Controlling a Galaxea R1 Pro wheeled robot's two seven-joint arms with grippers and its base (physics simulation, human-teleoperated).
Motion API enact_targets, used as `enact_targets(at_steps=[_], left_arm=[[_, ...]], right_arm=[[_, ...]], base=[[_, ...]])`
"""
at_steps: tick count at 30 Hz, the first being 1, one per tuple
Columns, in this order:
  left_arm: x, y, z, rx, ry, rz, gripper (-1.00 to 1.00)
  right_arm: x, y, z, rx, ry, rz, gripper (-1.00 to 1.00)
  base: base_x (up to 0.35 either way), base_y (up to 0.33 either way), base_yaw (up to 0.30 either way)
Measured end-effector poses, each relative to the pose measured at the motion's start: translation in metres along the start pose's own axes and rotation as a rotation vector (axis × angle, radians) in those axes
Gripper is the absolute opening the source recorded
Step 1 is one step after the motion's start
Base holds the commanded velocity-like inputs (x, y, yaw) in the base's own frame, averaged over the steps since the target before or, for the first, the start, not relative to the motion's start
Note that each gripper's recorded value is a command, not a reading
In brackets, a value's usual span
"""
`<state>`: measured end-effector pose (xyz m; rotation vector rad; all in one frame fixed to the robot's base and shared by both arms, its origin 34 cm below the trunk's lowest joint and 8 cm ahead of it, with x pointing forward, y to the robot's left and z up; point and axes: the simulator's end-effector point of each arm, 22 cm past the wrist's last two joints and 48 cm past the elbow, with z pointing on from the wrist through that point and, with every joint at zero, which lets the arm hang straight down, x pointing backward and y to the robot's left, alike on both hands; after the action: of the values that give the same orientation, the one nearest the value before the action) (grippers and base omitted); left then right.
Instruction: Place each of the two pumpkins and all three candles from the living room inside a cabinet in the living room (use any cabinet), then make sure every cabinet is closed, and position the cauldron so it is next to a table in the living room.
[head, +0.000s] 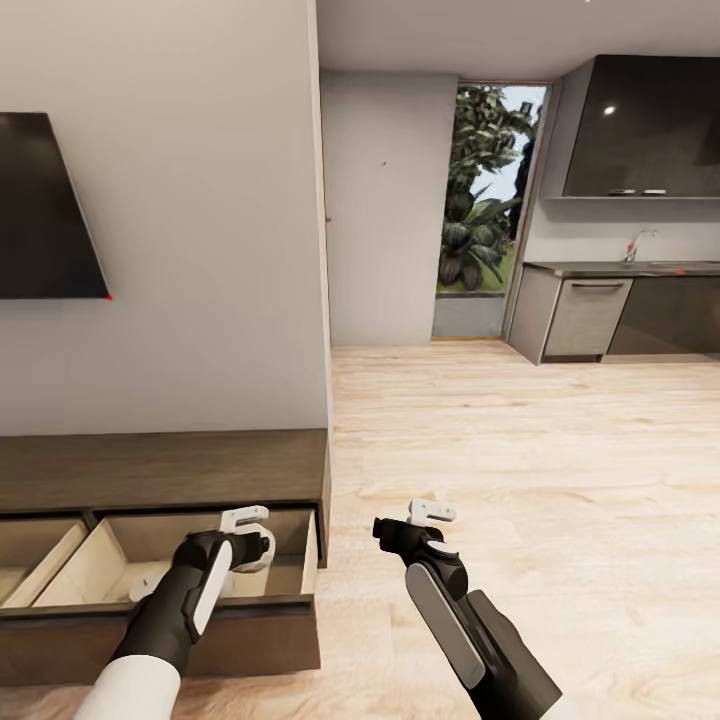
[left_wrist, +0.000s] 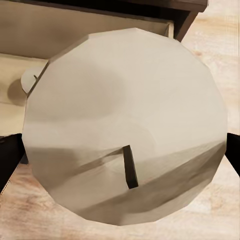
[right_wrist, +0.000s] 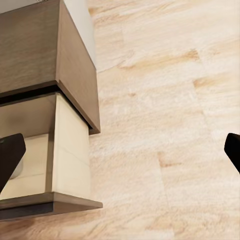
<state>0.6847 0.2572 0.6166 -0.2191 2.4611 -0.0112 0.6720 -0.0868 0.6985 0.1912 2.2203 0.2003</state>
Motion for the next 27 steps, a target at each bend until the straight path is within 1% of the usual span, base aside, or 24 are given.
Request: enact_targets(at_steps=[2, 5, 10, 16, 17, 19, 22, 27], left_arm=[[0.000, -0.003, 0.000, 0.001, -0.002, 0.013, -1.00], [0.000, -0.004, 0.000, 0.000, -0.002, 0.021, -1.00], [0.000, -0.003, 0.000, -0.003, 0.000, 0.023, -1.00], [0.002, -0.003, 0.000, -0.006, 0.010, 0.025, -1.00], [0.005, -0.002, 0.002, -0.007, 0.013, 0.025, -1.00], [0.020, -0.004, 0.009, -0.005, 0.042, 0.031, -1.00], [0.034, -0.003, 0.017, -0.012, 0.066, 0.043, -1.00], [0.045, 0.000, 0.025, -0.023, 0.076, 0.047, -1.00]], right_arm=[[0.000, 0.000, 0.000, 0.000, 0.000, 0.000, 1.00], [0.000, 0.000, 0.000, 0.000, 0.000, 0.000, 1.00], [0.000, 0.000, 0.000, -0.001, 0.000, 0.000, 1.00], [0.000, 0.000, 0.000, 0.000, 0.000, -0.001, 1.00], [0.002, 0.000, 0.001, 0.000, 0.000, 0.000, 1.00], [0.005, -0.001, 0.003, -0.001, 0.000, 0.000, 1.00], [0.011, -0.002, 0.006, -0.001, 0.000, -0.001, 1.00], [0.019, -0.005, 0.011, 0.000, -0.001, -0.002, 1.00]], base=[[0.194, 0.000, 0.000], [0.058, 0.000, 0.000], [0.166, 0.000, 0.000], [0.021, 0.000, 0.000], [0.001, 0.000, 0.000], [0.000, 0.000, 0.000], [0.000, 0.000, 0.000], [0.000, 0.000, 0.000]])
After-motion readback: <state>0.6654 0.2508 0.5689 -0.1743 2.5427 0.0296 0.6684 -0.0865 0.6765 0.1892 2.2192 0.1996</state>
